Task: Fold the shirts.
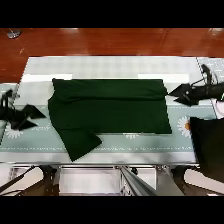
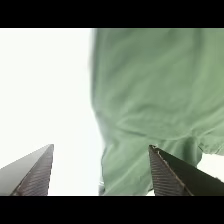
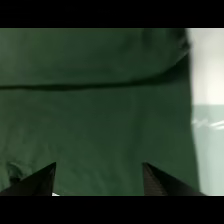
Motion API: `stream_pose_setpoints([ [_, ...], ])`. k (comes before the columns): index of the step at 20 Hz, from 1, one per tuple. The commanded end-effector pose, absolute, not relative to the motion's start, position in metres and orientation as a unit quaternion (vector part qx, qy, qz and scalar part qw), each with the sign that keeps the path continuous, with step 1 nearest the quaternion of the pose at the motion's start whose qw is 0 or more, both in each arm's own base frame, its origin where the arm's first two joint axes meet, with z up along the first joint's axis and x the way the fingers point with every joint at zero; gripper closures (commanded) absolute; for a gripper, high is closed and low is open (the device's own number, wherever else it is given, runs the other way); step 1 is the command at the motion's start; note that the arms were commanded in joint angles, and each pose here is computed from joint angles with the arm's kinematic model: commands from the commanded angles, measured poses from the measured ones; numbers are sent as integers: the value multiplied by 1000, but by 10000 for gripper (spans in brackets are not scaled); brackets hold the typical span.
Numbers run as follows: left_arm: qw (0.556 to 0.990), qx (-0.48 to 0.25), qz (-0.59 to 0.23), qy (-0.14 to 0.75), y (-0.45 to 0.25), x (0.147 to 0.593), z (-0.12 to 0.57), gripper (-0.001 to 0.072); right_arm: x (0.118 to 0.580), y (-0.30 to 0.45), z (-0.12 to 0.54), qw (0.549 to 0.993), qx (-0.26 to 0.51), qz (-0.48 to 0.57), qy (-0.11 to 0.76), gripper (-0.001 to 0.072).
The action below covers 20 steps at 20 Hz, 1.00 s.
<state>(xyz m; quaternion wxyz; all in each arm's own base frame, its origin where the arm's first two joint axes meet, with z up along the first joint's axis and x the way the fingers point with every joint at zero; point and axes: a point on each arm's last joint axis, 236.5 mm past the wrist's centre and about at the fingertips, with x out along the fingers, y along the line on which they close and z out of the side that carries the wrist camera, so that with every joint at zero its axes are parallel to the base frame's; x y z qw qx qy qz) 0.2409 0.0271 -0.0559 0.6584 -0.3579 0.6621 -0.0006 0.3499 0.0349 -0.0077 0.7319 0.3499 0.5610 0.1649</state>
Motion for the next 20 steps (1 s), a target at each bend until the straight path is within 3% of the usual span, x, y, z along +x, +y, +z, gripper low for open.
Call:
stream_pose_setpoints([
  [1, 647, -428, -5, 631, -8, 211, -81, 4, 321, 63, -17, 734, 397, 183, 520, 93],
  [5, 644, -461, -19, 611, -39, 215, -97, 5, 307, 69, -23, 724, 401, 186, 530, 93],
  [9, 666, -426, -25, 612, -51, 221, -107, 5, 310, 71, -19, 722, 412, 187, 524, 93],
  [13, 676, -384, -81, 624, -81, 220, -104, 9, 320, 43, -13, 731, 434, 156, 504, 93],
  [14, 675, -378, -88, 627, -85, 219, -104, 46, 319, 27, -13, 732, 440, 136, 502, 93],
  [15, 674, -376, -92, 630, -87, 217, -104, 338, 314, 9, -17, 730, 442, 112, 509, 93],
  [16, 674, -371, -102, 631, -89, 216, -102, 674, 301, -6, -23, 721, 447, 91, 522, 94],
  [20, 674, -359, -131, 632, -93, 217, -91, 682, 244, -18, -57, 665, 421, 35, 616, 93],
])
